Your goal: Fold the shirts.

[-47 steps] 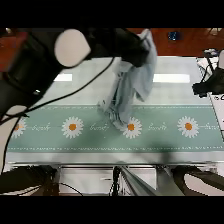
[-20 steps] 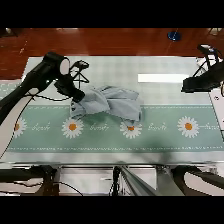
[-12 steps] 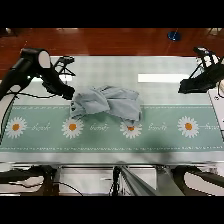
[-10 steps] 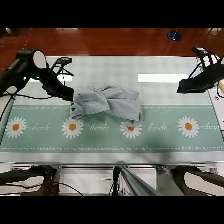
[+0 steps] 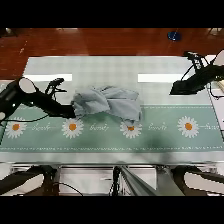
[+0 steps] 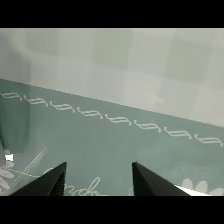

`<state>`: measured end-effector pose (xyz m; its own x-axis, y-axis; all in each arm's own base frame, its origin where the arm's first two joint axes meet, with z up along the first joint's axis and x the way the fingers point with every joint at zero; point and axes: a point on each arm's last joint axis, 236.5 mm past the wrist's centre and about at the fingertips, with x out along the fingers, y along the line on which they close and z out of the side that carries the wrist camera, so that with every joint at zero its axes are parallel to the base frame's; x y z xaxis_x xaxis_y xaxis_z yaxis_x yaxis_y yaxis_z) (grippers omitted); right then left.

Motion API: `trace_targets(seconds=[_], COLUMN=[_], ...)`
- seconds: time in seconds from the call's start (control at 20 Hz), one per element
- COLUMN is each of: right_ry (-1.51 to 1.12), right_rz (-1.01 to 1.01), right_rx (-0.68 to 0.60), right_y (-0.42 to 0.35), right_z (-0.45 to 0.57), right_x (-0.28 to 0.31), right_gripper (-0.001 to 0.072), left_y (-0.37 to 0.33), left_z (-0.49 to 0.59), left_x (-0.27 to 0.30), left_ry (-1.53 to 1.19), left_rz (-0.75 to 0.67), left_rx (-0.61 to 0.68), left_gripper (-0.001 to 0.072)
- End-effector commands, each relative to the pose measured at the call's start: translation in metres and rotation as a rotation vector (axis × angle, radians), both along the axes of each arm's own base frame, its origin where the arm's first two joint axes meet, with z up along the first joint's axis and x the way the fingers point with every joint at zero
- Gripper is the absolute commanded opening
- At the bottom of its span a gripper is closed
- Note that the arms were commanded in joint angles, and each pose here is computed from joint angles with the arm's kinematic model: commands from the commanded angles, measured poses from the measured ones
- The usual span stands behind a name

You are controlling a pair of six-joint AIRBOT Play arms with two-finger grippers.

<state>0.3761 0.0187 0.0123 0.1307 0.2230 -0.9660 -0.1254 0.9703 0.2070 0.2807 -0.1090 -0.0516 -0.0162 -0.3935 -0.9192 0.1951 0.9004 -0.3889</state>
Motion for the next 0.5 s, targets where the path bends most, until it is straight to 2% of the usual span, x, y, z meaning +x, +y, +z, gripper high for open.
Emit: trace_targets(seconds=[0.0, 0.15, 0.25, 0.45], right_ry=[-0.007, 0.011, 0.012, 0.006], right_rz=[0.01, 0.026, 0.038, 0.048], right_rx=[0.037, 0.049, 0.067, 0.087], right_y=[0.009, 0.012, 0.016, 0.021], right_z=[-0.001, -0.001, 0.001, 0.002], right_x=[0.003, -0.002, -0.003, -0.002], right_gripper=[0.0478, 0.0485, 0.0586, 0.0595], left_y=[-0.003, 0.002, 0.006, 0.007], left_z=[-0.011, -0.017, -0.016, -0.028], left_x=[0.005, 0.031, 0.048, 0.053], left_ry=[-0.048, -0.135, -0.208, -0.216], left_rz=[0.052, 0.099, 0.117, 0.095], left_rx=[-0.043, -0.022, -0.008, 0.002], left_gripper=[0.0632, 0.0632, 0.0631, 0.0631])
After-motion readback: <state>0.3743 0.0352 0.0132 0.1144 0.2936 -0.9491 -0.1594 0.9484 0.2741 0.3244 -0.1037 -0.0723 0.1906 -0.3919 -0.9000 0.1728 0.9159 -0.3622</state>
